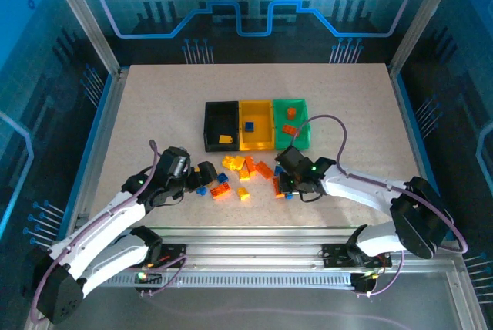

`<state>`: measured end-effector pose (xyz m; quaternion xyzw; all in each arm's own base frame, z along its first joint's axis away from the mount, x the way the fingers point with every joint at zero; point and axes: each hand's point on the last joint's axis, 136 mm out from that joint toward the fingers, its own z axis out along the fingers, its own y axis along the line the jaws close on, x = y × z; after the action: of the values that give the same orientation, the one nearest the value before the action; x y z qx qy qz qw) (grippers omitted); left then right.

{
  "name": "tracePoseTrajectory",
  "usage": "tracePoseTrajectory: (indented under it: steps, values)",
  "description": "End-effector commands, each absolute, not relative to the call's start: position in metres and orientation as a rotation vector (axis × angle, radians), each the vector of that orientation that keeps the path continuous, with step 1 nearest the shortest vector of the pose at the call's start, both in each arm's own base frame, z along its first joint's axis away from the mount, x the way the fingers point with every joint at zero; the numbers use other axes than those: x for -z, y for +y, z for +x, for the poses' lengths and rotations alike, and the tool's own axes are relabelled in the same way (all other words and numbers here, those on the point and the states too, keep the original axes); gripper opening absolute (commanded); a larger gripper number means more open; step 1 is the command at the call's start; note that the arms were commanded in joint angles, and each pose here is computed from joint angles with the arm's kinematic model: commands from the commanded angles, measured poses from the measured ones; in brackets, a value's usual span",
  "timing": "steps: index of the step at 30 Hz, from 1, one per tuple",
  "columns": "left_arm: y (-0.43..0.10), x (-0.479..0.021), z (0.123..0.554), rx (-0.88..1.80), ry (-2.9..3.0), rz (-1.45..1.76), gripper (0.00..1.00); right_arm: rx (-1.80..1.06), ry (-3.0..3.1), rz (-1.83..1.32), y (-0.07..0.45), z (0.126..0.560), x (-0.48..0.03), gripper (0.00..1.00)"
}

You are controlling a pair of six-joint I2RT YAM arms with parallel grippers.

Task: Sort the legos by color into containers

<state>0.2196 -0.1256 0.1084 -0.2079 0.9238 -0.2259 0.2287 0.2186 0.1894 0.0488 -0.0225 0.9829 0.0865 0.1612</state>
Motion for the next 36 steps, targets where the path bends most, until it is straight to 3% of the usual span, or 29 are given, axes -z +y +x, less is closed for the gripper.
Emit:
tracePoseTrajectory:
  steps: [1,4,21,29,36]
  values:
    - [-0.127,-0.103,0.218,0.637,2.559,-0.57,0.99,-0.208,2.845,-0.048,0.181,0.212,-0.04,0.47]
    - [-0.127,-0.102,0.217,0.637,2.562,-0.57,0.99,-0.204,2.841,-0.034,0.18,0.213,-0.04,0.49]
    - [-0.127,-0.101,0.217,0.641,2.56,-0.577,0.99,-0.026,2.883,0.046,0.138,0.211,-0.02,0.4]
    - [-0.127,-0.101,0.217,0.645,2.561,-0.581,0.99,-0.113,2.87,-0.007,0.152,0.217,-0.016,0.45]
    - [-0.126,-0.101,0.217,0.641,2.562,-0.583,0.99,-0.16,2.779,-0.039,0.158,0.229,-0.046,0.48]
